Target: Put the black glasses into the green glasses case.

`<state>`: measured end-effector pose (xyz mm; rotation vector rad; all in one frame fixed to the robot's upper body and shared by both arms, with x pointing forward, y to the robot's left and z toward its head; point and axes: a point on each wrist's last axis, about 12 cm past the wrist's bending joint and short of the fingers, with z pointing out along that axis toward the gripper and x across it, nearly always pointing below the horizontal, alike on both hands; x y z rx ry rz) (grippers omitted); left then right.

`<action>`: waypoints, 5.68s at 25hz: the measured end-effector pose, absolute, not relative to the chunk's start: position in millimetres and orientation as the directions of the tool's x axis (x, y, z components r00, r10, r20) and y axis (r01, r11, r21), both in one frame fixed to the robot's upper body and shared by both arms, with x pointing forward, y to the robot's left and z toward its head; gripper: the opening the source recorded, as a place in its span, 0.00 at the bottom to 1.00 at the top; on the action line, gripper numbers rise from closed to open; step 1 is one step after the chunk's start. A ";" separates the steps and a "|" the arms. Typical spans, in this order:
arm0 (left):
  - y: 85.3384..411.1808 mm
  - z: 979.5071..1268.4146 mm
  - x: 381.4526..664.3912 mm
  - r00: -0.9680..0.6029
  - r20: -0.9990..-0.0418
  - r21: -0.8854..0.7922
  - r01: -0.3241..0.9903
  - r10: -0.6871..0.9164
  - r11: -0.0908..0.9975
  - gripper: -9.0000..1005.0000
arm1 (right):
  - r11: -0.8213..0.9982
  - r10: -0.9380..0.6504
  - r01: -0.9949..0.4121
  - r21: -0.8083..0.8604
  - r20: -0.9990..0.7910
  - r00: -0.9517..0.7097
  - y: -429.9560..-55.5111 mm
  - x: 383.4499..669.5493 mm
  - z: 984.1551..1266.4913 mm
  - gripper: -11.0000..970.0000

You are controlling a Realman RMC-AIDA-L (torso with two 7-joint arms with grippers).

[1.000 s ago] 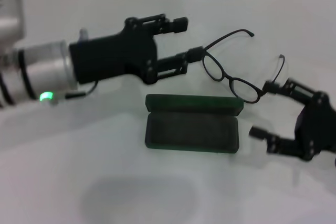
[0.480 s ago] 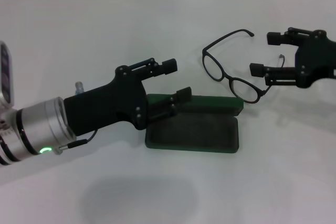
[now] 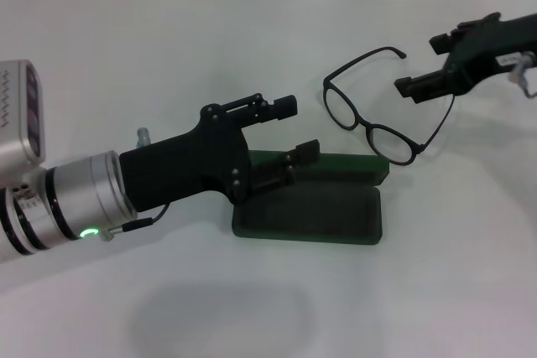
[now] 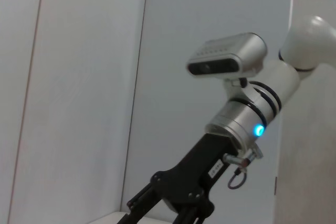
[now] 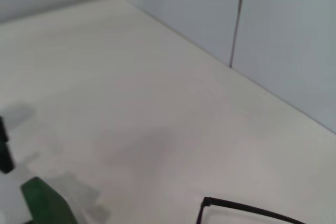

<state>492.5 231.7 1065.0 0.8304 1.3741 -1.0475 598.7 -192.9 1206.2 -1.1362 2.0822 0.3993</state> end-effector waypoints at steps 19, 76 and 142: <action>229.3 1064.3 492.0 -0.081 -0.993 -0.108 0.935 -0.091 0.339 0.64 | 0.530 -0.753 -0.844 -0.080 -0.502 -0.425 -137.5 618.5 1186.7 0.61; 226.5 1061.9 488.8 -0.079 -0.995 -0.096 0.946 -0.067 0.311 0.63 | 0.505 -0.798 -0.860 -0.070 -0.416 -0.435 -89.0 634.4 1146.4 0.39; 244.3 1130.5 519.0 -0.314 -0.911 -0.333 0.943 -0.268 0.028 0.63 | 0.266 -0.192 -0.908 -0.324 -0.941 0.280 -213.6 521.6 1107.6 0.12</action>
